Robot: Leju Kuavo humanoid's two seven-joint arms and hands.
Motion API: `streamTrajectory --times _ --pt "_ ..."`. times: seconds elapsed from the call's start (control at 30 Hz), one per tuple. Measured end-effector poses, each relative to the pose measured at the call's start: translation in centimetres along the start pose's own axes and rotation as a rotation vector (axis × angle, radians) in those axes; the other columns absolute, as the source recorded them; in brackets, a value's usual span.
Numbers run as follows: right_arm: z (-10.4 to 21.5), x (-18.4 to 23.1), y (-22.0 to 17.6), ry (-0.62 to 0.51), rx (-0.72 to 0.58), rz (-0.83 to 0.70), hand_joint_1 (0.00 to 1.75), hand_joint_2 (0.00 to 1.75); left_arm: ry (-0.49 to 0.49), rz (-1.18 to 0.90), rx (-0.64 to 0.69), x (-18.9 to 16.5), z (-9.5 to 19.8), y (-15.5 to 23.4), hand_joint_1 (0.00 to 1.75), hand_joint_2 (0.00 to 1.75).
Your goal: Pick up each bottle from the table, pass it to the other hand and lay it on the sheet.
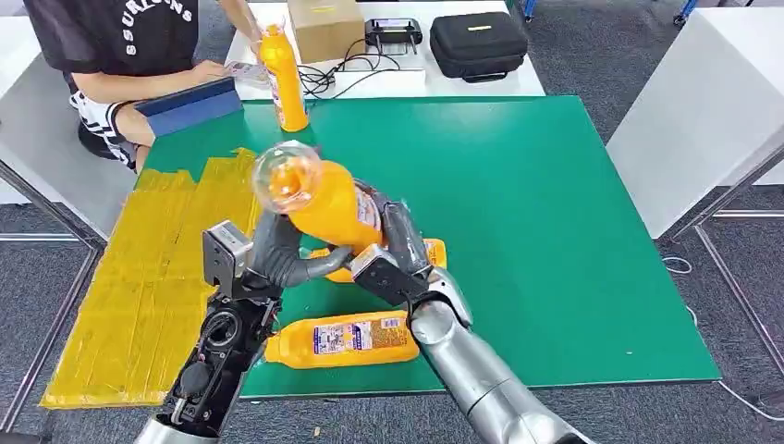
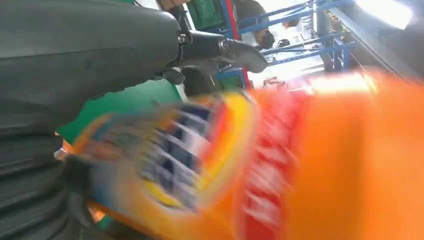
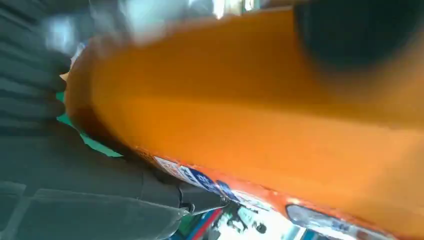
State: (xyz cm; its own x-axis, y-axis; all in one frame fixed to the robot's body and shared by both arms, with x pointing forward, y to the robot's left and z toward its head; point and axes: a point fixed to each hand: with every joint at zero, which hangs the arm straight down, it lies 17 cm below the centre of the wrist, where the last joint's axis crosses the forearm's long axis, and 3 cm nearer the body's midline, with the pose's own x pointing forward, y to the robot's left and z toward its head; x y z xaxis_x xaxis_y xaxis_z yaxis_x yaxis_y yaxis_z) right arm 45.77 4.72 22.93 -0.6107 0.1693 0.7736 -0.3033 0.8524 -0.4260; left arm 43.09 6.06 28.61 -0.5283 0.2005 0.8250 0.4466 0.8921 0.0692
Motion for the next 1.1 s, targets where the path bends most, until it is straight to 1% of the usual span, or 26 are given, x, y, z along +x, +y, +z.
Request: streamTrajectory --times 0.2,0.53,0.67,0.83,0.9,0.97,1.1 --pt "0.4 -0.2 2.0 0.014 0.038 -0.005 1.75 1.75 -0.009 0.006 -0.004 0.3 -0.1 -0.2 0.00 1.75" --pt "0.4 -0.3 2.2 0.018 0.045 -0.004 1.75 1.75 -0.009 0.015 -0.004 0.3 -0.1 -0.3 0.00 1.75" --pt "0.3 -0.4 2.0 0.018 0.027 0.026 1.75 1.75 -0.016 0.044 -0.019 0.6 0.0 -0.6 0.00 1.75" --pt "0.0 -0.5 -0.2 0.017 -0.055 0.047 1.75 1.75 -0.031 0.054 -0.030 1.2 -0.2 -1.0 0.00 1.75" --pt "-0.2 -0.4 -2.1 0.015 -0.112 0.058 1.75 1.75 -0.038 0.056 -0.030 1.4 -0.2 -1.0 0.00 1.75" --pt "-0.3 -0.5 -4.4 0.018 -0.171 0.109 1.75 1.75 -0.049 0.056 -0.032 1.8 -0.3 -1.0 0.00 1.75" --pt "0.3 -0.5 -5.4 0.011 -0.193 0.159 1.75 1.75 -0.068 0.059 -0.032 2.5 -0.6 -1.2 0.00 1.75"
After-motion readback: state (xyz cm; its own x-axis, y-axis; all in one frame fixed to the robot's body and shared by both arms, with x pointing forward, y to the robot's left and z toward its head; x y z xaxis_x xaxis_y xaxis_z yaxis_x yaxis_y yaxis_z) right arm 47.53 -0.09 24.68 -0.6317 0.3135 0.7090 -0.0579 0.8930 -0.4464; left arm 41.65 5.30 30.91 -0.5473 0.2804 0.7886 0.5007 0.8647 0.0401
